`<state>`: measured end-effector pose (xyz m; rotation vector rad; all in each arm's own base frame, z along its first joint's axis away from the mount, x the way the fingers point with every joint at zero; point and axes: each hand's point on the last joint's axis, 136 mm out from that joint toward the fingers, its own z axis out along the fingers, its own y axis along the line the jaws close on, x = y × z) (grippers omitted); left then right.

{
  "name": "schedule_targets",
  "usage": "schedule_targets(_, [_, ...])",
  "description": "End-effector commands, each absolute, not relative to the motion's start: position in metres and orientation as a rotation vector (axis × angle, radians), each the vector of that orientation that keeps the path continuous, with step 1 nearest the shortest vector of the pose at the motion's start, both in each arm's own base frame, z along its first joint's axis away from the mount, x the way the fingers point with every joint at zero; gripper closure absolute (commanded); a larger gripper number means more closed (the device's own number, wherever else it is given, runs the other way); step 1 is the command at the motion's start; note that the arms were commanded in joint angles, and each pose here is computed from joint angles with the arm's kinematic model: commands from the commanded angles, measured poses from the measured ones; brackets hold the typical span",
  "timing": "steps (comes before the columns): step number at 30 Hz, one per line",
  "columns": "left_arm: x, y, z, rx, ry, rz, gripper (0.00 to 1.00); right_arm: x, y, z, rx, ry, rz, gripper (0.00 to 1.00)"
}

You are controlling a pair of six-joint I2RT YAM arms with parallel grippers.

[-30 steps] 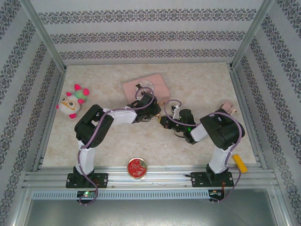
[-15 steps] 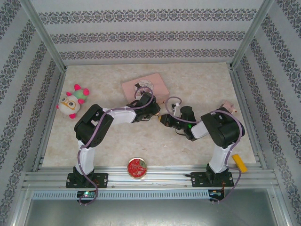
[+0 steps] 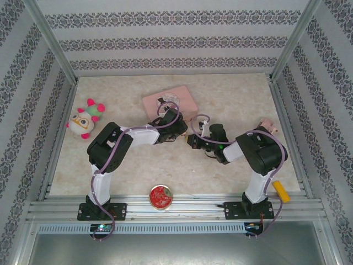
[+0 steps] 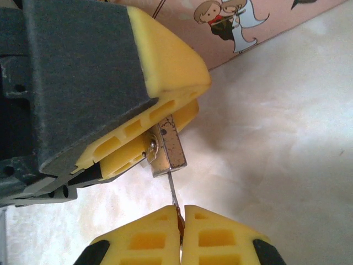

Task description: Unlock the padlock with the key

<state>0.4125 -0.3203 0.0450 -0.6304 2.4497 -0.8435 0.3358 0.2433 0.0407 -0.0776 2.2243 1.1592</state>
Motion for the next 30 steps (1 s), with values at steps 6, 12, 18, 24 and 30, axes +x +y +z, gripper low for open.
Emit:
schedule_targets(6, [0.369, -0.354, 0.024, -0.651, 2.629, -1.013, 0.89, 0.374, 0.254, 0.109, -0.145, 1.943, 1.041, 1.00])
schedule_targets(12, [0.369, -0.358, 0.022, -0.675, 2.627, -1.038, 0.89, 0.372, 0.259, 0.115, -0.143, 1.909, 0.986, 1.00])
schedule_targets(18, [0.369, -0.360, 0.023, -0.678, 2.624, -1.053, 0.89, 0.371, 0.258, 0.119, -0.119, 1.880, 0.931, 0.97])
schedule_targets(24, [0.367, -0.360, 0.022, -0.680, 2.627, -1.053, 0.89, 0.376, 0.248, 0.127, -0.084, 1.853, 0.902, 0.97])
schedule_targets(30, [0.367, -0.360, 0.023, -0.681, 2.627, -1.062, 0.89, 0.380, 0.244, 0.130, -0.095, 1.849, 0.934, 0.97])
